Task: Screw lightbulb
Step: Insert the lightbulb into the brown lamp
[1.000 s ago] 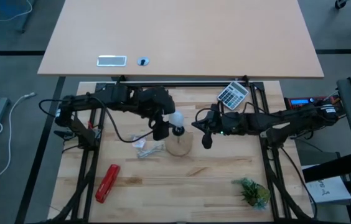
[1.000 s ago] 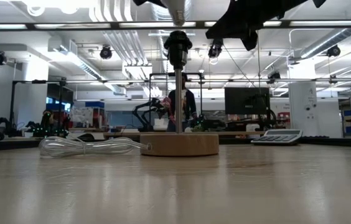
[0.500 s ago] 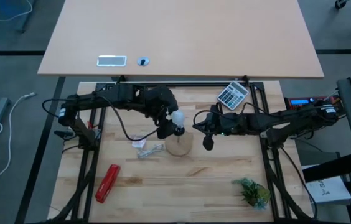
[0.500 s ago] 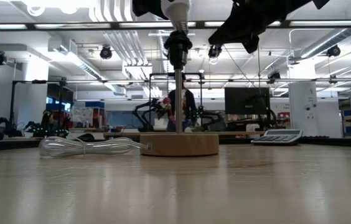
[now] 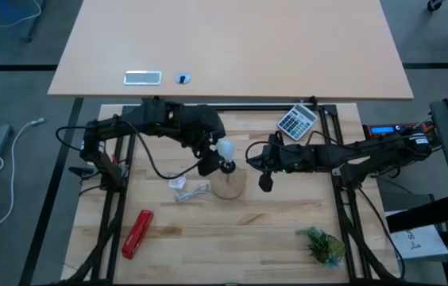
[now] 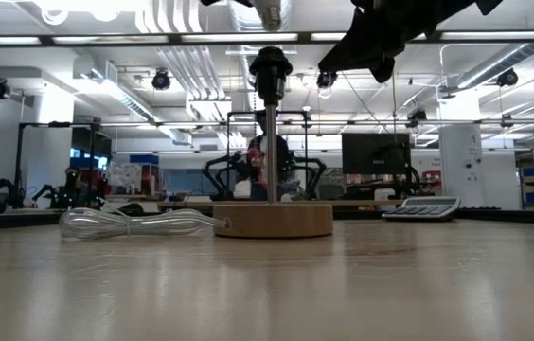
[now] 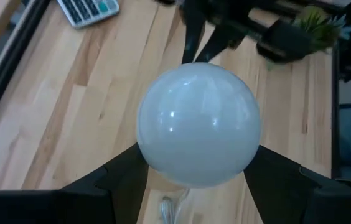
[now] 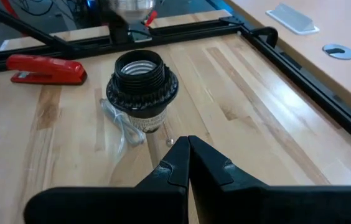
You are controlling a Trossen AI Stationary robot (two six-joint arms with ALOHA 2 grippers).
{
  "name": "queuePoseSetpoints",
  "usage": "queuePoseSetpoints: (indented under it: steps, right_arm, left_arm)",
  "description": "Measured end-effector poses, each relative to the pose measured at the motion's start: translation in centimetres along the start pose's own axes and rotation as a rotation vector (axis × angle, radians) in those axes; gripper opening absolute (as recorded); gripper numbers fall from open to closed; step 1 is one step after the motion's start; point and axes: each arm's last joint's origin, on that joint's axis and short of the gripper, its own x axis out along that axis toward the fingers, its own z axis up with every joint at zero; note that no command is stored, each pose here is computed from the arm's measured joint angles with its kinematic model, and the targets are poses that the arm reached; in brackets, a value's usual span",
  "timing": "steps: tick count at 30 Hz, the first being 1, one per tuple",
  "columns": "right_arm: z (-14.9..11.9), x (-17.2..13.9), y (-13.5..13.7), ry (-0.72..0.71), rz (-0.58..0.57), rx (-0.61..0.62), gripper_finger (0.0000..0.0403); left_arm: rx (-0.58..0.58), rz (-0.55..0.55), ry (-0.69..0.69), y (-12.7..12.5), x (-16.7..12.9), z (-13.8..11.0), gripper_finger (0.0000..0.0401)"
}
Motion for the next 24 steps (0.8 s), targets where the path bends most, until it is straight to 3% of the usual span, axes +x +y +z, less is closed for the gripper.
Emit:
queuePoseSetpoints:
  steps: [8,24]
  right_arm:
    - [-0.8,0.1,-0.1,0.052,-0.008,0.012,0.0000]
    - [-1.7,0.2,-0.2,0.080,0.005,0.033,0.0000]
  left_arm:
    - [0.020,0.045,0.163,0.0,2.6,0.2,0.0236]
    - [0.027,0.056,0.125,-0.4,2.8,0.9,0.0233]
